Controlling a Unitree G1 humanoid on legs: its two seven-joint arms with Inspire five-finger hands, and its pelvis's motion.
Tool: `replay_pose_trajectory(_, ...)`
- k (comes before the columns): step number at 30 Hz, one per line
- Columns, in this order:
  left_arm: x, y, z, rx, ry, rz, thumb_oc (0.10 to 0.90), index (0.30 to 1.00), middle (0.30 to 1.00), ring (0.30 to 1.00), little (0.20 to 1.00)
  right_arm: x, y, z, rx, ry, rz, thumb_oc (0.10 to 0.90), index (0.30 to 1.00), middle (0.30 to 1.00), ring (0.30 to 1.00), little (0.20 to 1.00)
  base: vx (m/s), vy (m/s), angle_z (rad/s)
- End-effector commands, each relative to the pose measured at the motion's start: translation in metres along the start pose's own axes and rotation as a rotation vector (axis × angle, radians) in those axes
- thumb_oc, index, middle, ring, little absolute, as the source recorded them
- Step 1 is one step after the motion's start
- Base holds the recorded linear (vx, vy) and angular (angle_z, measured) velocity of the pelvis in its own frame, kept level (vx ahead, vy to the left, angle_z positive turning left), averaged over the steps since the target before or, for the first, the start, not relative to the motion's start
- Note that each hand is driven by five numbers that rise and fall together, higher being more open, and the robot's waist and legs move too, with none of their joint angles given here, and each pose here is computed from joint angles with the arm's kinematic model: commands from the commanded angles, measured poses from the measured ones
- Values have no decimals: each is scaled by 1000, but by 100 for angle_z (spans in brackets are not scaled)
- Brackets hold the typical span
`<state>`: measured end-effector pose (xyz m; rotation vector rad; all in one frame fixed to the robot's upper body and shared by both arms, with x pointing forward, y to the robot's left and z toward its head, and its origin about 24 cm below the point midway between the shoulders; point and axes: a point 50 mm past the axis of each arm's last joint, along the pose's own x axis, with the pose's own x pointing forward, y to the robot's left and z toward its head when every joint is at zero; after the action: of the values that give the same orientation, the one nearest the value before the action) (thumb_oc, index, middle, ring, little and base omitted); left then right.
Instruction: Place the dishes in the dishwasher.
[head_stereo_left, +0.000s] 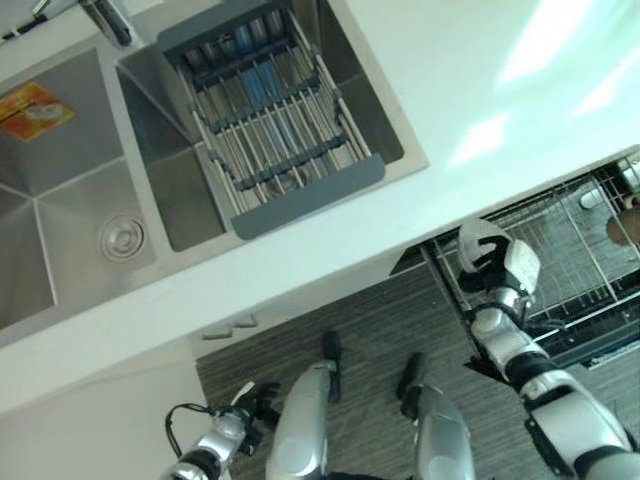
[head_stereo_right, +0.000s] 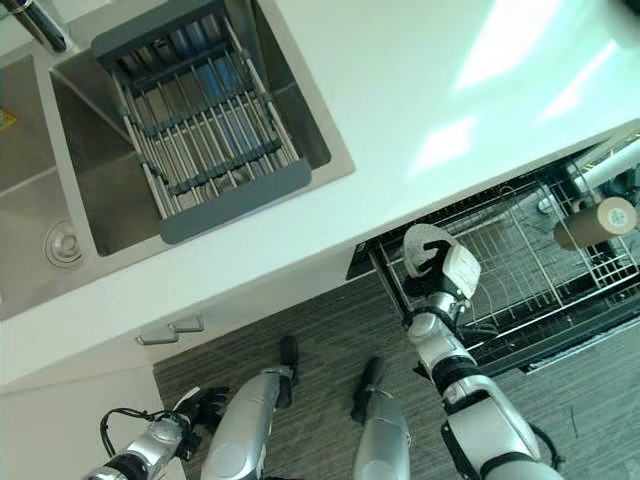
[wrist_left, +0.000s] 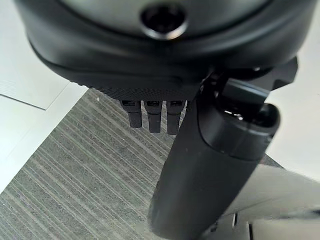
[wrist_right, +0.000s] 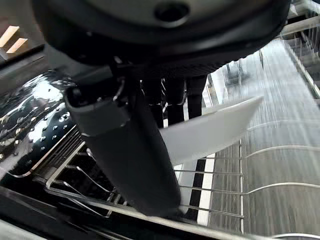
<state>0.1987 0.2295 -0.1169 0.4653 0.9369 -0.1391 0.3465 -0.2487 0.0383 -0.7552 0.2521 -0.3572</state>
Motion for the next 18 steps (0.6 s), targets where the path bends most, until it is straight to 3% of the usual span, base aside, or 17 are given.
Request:
replay_pose_trajectory(1, 0, -13, 21, -60, -76, -48, 800, 900, 900, 900, 900, -28, 48, -37, 101, 168, 436, 800, 900, 900, 900, 900, 42, -88, 12)
replay_pose_trajectory(9, 1, -12, 16, -69, -46, -42, 800, 900, 900, 900, 900, -45, 58, -74, 54, 384, 549, 800, 900, 900, 900, 900, 44, -38, 2)
replay_pose_trajectory(13, 0, -6, 8, -52, -14, -37, 800, 900, 900, 900, 900, -49, 49, -93, -60, 421, 589, 800, 900, 900, 900, 900, 87, -73, 15)
replay_pose_trajectory(15, -2, -2, -3, -29, 26, -32, 800, 900, 900, 900, 900, -54, 44, -106, -172, 460, 652, 800, 900, 900, 900, 900, 132, -106, 24)
replay_pose_trajectory(18, -6, 6, -21, 6, 74, -23, 800, 900, 900, 900, 900, -65, 24, -140, -483, 529, 679, 800, 900, 900, 900, 900, 132, -128, 19)
